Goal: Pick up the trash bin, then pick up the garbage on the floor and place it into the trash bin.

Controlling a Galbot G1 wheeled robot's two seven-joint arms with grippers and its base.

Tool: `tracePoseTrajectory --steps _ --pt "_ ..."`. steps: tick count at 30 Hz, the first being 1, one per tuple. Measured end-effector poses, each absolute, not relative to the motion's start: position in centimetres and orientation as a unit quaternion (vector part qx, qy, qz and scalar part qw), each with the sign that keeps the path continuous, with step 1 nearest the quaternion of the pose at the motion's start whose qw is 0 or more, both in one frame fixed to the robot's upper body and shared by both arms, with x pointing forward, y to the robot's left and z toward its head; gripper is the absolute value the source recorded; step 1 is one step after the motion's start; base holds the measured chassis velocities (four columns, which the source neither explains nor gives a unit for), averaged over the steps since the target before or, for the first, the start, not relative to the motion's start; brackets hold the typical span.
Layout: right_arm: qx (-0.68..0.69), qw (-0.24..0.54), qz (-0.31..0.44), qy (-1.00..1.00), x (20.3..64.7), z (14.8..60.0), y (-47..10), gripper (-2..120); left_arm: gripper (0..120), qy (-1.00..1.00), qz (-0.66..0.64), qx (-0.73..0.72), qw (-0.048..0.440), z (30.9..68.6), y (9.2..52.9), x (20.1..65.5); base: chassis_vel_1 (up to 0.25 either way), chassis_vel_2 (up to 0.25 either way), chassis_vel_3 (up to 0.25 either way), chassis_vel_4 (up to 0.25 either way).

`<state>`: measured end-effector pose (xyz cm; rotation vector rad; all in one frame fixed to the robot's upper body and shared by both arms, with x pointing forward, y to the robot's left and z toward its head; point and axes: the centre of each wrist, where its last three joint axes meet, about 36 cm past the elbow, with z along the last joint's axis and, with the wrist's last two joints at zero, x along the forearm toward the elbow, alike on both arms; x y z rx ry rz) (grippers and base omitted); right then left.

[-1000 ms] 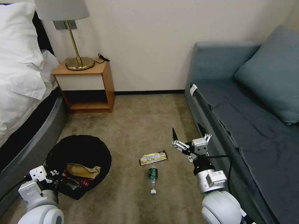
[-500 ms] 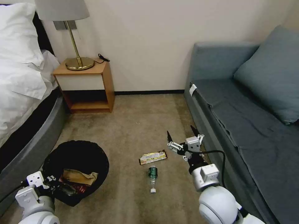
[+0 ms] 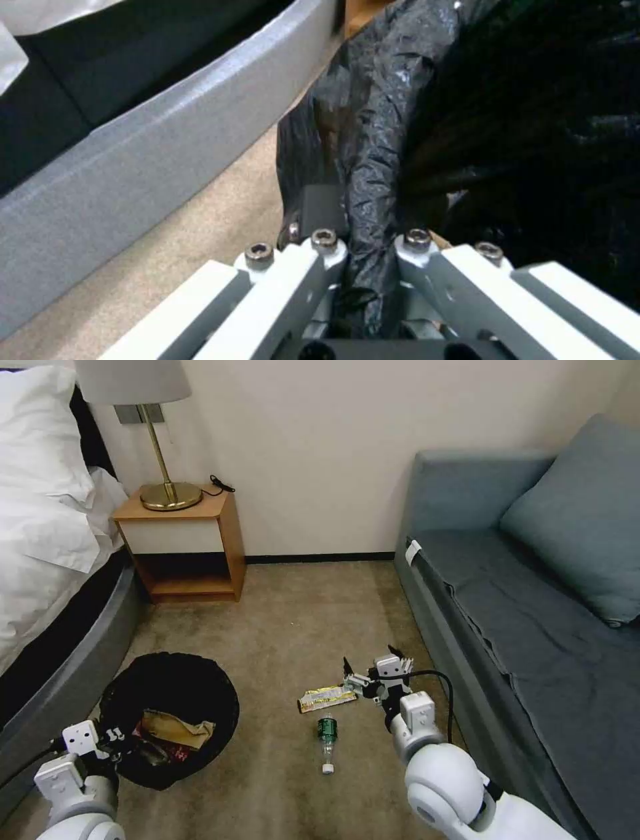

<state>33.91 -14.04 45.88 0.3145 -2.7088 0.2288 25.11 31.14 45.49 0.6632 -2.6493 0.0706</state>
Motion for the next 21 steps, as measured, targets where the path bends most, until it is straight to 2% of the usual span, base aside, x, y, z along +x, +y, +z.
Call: tracePoseTrajectory --steps 2,3,7,11,17,21 --pt "0.118 0.278 0.066 -0.951 34.9 45.2 -13.1 100 2 -0.95 0.025 0.236 0.202 45.6 31.1 25.3 0.0 0.0 0.0 0.0" --pt "0.118 0.278 0.066 -0.951 34.9 45.2 -13.1 100 2 -0.95 0.025 0.236 0.202 45.6 31.1 25.3 0.0 0.0 0.0 0.0" --pt "0.119 0.368 0.075 -0.919 37.8 42.3 -10.5 100 2 -0.951 0.024 0.234 0.202 45.7 30.9 25.6 0.0 0.0 0.0 0.0" --pt "0.124 0.398 0.084 -0.905 40.6 40.2 -7.9 100 2 -0.951 0.025 0.233 0.201 45.8 30.8 25.8 0.0 0.0 0.0 0.0" --pt "0.143 0.418 0.086 -0.893 41.9 38.8 -4.9 100 2 -0.951 0.024 0.235 0.201 45.8 30.9 25.8 0.0 0.0 0.0 0.0" --pt "0.136 0.432 0.11 -0.885 42.7 35.9 -3.7 100 2 -0.95 0.023 0.236 0.202 45.8 31.0 25.7 0.0 0.0 0.0 0.0"
